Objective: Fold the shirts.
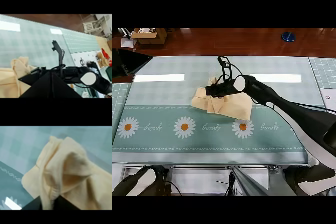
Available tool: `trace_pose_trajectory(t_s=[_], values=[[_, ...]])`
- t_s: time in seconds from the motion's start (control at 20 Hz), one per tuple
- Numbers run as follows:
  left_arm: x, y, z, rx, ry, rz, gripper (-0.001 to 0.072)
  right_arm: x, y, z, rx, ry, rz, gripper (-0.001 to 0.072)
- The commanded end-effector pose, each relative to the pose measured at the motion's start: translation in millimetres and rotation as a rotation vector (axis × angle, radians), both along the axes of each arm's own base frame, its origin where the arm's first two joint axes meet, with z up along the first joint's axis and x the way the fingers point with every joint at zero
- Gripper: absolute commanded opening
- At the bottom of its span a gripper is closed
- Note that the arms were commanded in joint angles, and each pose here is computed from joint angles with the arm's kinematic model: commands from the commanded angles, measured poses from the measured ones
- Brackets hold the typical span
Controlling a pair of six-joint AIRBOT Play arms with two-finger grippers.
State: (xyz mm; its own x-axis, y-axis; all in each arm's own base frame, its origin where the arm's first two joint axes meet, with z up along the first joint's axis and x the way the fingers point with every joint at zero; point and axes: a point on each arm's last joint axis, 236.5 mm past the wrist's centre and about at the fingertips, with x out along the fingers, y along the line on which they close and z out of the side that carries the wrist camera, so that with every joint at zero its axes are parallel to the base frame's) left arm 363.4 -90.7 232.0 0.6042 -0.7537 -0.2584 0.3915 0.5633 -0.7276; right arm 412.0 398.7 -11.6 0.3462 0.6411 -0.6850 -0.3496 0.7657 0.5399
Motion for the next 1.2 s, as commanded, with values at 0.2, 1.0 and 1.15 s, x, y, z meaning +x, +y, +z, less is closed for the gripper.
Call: trace_pose_trajectory(t_s=[0.2,1.0,1.15], values=[[-1.4,3.7,-17.9,0.063,0.045,0.004,0.0019,5.0,9.8,30.8,0.094,-0.03,-0.034,0.0429],[-0.6,12.3,-36.6,0.134,0.079,0.015,0.0019,-21.4,-291.5,-33.9,0.14,0.511,-0.362,0.0585],[-0.6,12.3,-36.6,0.134,0.079,0.015,0.002,-25.1,-263.8,-61.8,0.112,0.499,-0.354,0.0585]])
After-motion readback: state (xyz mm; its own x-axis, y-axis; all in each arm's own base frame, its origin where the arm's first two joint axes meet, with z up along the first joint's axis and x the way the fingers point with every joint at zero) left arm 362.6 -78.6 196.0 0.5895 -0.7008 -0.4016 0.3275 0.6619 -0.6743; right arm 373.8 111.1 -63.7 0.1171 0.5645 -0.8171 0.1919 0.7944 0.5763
